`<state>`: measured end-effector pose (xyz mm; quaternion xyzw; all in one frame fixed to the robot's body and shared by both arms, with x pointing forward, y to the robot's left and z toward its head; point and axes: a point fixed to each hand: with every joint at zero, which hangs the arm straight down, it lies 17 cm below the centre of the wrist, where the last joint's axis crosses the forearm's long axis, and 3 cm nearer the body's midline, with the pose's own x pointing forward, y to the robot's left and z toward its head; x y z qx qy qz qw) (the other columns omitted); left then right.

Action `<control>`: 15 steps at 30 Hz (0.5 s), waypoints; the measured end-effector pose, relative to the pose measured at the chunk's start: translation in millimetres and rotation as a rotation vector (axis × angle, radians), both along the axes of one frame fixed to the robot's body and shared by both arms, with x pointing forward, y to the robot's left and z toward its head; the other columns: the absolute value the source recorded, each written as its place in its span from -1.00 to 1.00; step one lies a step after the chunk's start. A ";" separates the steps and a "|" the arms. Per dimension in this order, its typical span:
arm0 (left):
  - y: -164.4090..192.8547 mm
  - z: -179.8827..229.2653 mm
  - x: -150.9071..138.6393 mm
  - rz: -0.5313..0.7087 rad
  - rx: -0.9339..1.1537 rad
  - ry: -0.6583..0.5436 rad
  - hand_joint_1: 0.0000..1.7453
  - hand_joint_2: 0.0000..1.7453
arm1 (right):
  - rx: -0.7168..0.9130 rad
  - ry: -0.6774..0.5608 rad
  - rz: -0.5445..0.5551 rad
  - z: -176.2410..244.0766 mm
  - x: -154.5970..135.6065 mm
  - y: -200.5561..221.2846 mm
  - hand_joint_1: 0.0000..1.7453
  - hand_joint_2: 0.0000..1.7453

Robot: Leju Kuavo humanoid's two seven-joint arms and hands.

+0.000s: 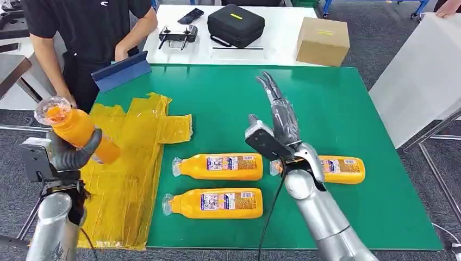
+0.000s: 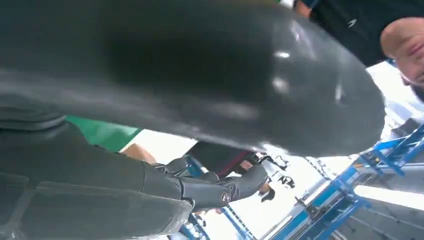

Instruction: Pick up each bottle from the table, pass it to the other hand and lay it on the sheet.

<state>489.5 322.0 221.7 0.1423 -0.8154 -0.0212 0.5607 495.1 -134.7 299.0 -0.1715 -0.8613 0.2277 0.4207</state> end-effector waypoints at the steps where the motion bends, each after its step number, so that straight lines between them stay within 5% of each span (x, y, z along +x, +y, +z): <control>1: 8.0 1.0 0.0 0.045 0.075 -0.001 1.00 1.00 | -0.002 -0.001 -0.005 -1.6 -2.2 -3.1 -1.00 -1.00; 6: 31.9 9.5 -1.3 0.224 0.381 -0.033 1.00 1.00 | -0.010 -0.005 -0.005 -3.8 -10.4 -7.1 -1.00 -1.00; 11: 39.1 5.5 1.0 0.271 0.492 -0.028 1.00 1.00 | -0.018 -0.010 -0.007 -3.3 -12.2 -8.7 -1.00 -1.00; 15: 39.0 -1.4 12.2 0.359 0.783 -0.038 1.00 1.00 | -0.014 0.000 0.005 -4.7 -11.9 -8.5 -1.00 -1.00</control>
